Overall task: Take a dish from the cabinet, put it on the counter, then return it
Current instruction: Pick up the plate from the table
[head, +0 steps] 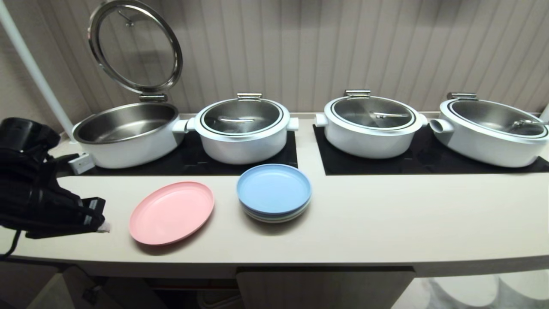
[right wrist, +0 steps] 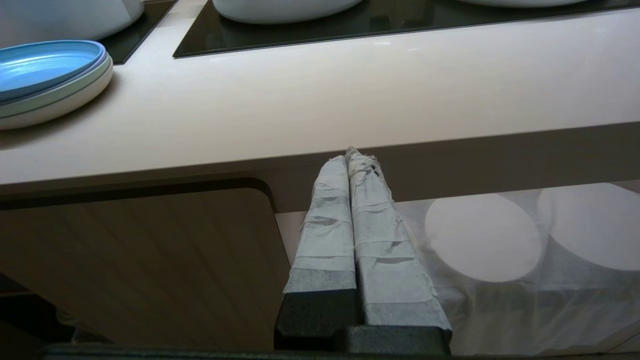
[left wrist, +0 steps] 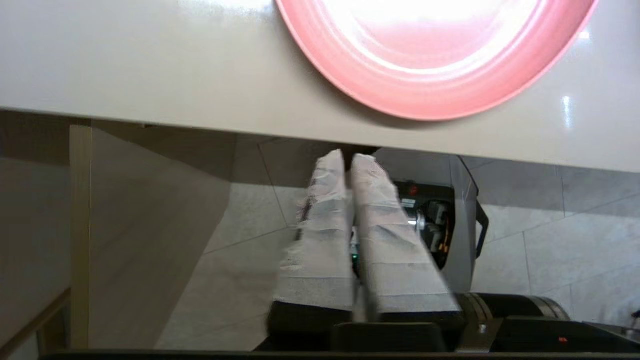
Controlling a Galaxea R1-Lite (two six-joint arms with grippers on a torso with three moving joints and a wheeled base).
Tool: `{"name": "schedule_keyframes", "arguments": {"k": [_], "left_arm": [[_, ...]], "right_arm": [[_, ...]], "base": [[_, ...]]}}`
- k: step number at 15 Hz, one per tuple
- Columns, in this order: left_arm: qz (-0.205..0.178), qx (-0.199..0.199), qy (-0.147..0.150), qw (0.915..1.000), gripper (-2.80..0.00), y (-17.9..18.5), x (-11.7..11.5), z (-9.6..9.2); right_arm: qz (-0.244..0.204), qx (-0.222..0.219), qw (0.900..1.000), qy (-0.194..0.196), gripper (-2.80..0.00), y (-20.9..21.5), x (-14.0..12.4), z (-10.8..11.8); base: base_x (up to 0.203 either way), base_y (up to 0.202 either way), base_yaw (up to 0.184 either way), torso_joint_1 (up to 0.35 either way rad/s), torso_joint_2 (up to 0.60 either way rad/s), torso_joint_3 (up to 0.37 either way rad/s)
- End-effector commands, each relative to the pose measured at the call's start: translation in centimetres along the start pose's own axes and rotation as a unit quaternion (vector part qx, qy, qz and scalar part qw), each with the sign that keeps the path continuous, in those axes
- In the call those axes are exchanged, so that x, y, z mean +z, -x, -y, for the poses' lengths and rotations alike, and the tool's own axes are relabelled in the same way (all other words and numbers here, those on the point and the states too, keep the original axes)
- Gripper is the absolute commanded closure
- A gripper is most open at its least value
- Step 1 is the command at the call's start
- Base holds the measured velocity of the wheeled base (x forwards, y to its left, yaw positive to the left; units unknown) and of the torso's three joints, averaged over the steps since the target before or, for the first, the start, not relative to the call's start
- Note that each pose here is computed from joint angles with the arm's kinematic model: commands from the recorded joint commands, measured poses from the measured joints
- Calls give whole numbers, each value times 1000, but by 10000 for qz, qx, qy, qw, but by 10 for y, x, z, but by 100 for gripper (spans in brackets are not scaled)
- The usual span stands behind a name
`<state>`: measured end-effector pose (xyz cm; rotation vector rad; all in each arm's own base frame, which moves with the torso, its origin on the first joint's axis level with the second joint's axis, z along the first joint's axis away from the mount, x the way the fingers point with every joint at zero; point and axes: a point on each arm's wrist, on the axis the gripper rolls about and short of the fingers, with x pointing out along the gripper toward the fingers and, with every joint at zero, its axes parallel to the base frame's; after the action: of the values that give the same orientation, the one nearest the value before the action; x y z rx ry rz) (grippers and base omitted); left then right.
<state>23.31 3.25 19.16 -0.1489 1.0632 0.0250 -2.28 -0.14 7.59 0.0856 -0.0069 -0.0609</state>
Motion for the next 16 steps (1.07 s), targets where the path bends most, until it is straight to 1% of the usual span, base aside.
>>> {"name": "schedule_keyframes", "arguments": {"k": [1, 3, 4, 5, 7, 10, 13, 16], "left_arm": [[-240, -1, 47, 9997, -280, -22, 7, -4], [-261, -3, 46, 9996, -280, -35, 12, -5], [-228, -92, 40, 9997, -280, -39, 15, -5], [-192, -262, 46, 9995, -280, -40, 17, -5], [-183, -328, 58, 9993, -280, -46, 23, -7], [-142, -309, 44, 9994, -280, -51, 34, -8], [-106, -255, -153, 9995, -280, -55, 42, -10], [-192, -59, -181, 9996, -280, -63, 44, -12]], "right_arm": [[2, -1, 10000, -2, 0, 0, 0, 0], [2, -1, 10000, -2, 0, 0, 0, 0], [2, -1, 10000, -2, 0, 0, 0, 0], [2, -1, 10000, -2, 0, 0, 0, 0], [2, -1, 10000, -2, 0, 0, 0, 0], [4, -1, 10000, -2, 0, 0, 0, 0], [4, -1, 10000, -2, 0, 0, 0, 0], [2, -1, 10000, -2, 0, 0, 0, 0]], "base": [[0, 0, 0, 0, 0, 0], [0, 0, 0, 0, 0, 0], [0, 0, 0, 0, 0, 0], [0, 0, 0, 0, 0, 0], [0, 0, 0, 0, 0, 0], [0, 0, 0, 0, 0, 0], [0, 0, 0, 0, 0, 0], [0, 0, 0, 0, 0, 0]]}}
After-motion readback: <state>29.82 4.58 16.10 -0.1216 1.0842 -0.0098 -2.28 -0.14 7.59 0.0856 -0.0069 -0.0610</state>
